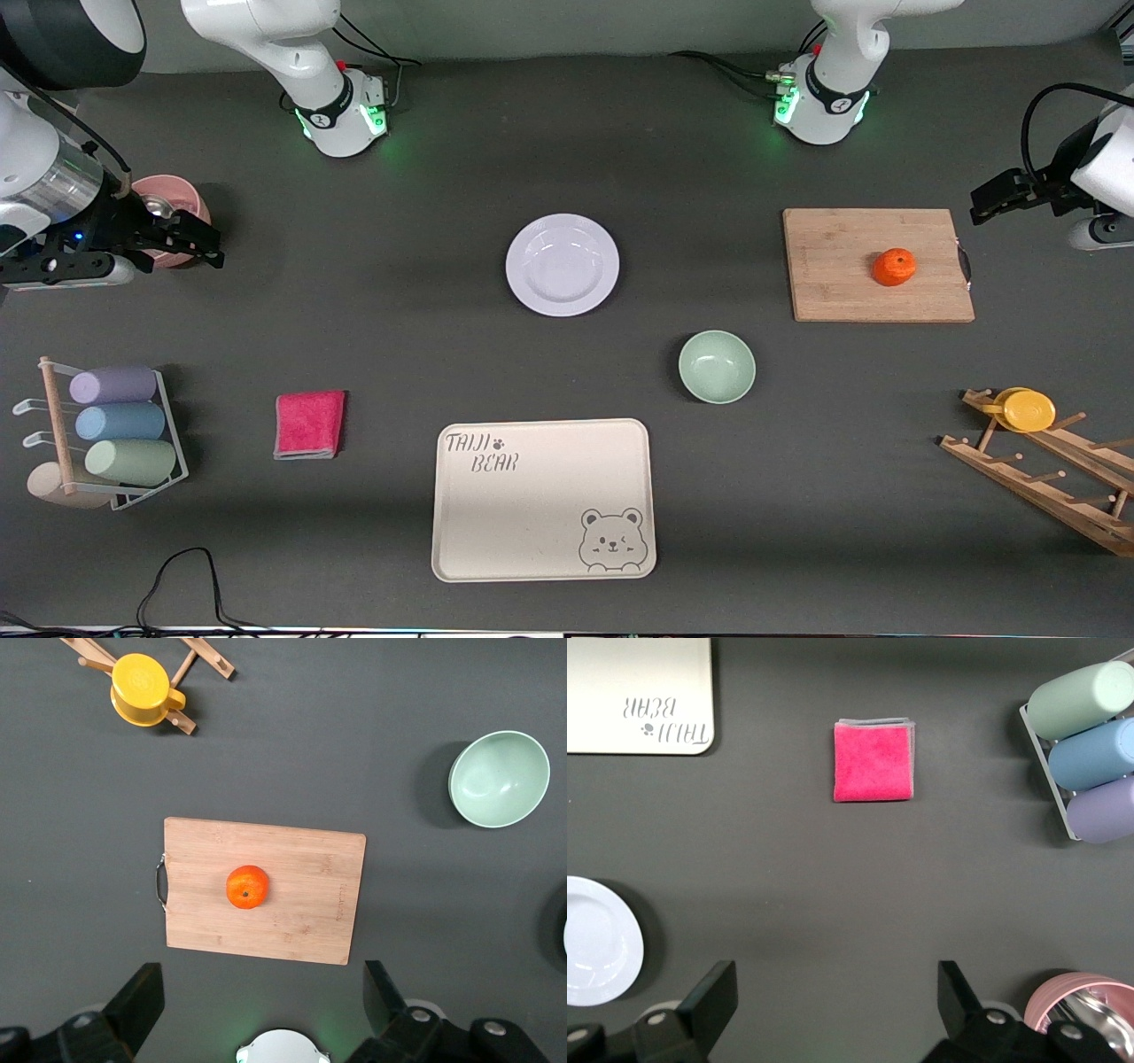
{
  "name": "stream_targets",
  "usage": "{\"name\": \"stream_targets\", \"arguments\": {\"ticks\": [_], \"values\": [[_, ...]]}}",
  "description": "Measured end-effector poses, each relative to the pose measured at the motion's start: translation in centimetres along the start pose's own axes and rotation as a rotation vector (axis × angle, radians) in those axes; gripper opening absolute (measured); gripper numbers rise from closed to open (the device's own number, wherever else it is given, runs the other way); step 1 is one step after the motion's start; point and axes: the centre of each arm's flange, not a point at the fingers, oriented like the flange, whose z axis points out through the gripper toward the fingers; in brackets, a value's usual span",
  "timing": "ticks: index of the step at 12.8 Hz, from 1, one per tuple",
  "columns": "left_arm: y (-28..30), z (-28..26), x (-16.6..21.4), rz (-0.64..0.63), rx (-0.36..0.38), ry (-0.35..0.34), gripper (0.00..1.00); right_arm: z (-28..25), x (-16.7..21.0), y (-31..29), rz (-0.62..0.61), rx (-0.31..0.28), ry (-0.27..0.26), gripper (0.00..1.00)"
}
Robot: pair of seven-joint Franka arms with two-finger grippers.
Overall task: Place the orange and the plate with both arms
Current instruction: 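Move the right gripper toward the white plate while the left gripper approaches the orange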
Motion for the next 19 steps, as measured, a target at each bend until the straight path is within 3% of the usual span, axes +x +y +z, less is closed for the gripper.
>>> {"name": "stream_targets", "arguments": {"ticks": [10, 15, 19], "values": [[-0.3, -0.1, 0.2, 0.043, 0.000, -0.014, 1.00, 0.1, 0.0, 3.0, 0.062, 0.051, -0.010, 1.00], [-1.4, -0.3, -1.1, 0.024, 0.001, -0.057, 1.00, 2.4, -0.7, -0.5, -0.001, 0.054, -0.081, 1.00], [-4.9, 0.2, -6.5, -0.015, -0.017, -0.066, 1.00, 4.7, -1.3, -1.8, -0.013, 0.084, -0.134, 1.00]]}}
